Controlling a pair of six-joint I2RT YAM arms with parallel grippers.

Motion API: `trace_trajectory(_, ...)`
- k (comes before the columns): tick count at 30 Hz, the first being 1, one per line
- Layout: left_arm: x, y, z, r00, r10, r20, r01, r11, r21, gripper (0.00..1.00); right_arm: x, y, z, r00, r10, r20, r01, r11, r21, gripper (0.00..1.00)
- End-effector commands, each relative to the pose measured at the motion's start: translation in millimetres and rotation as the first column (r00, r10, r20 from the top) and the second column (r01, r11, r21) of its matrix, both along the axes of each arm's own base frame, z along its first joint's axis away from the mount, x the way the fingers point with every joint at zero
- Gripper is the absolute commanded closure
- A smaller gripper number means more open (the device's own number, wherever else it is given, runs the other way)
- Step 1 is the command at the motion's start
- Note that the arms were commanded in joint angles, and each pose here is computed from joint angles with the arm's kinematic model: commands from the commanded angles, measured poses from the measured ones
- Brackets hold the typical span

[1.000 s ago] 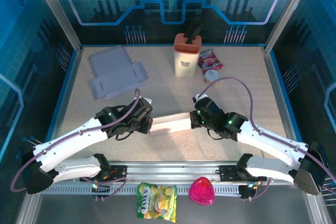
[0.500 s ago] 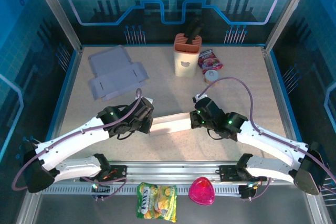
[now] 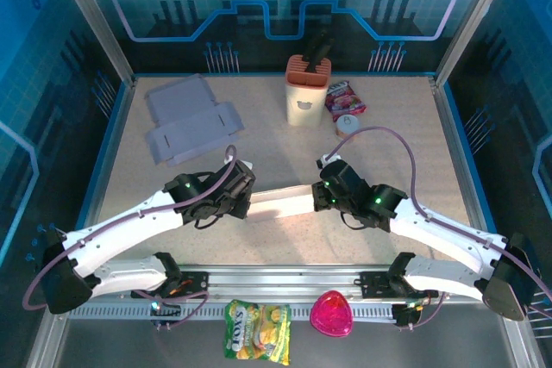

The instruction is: Fold the paper box

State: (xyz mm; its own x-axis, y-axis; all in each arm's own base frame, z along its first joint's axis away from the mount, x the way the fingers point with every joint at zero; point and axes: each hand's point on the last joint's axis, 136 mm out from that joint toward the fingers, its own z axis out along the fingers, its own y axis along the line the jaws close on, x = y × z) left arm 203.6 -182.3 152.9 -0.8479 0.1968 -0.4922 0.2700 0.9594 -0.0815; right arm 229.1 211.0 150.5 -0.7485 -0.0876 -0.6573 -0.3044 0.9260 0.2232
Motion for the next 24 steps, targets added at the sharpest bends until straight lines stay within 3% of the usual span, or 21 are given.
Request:
trace_trajectory(1, 2, 0, -2, 1.0, 0.01, 0.011, -0.01, 1.0, 0.015, 0.89, -9, -4, -5, 0.999, -0.001, -0.034, 0.0, 1.0, -0.021, 1.0)
trace_trajectory(9, 3, -2, -4, 0.999, 0.042, 0.004, -0.042, 0.999, 0.004, 0.94, -10, -5, -4, 1.0, -0.004, -0.031, 0.003, 1.0, -0.018, 1.0)
trace_trajectory(24, 1, -16, 4, 0.988, 0.14, -0.059, -0.146, 0.982, -0.121, 0.99, -12, 1, -3, 1.0, 0.003, -0.03, -0.003, 1.0, -0.01, 1.0)
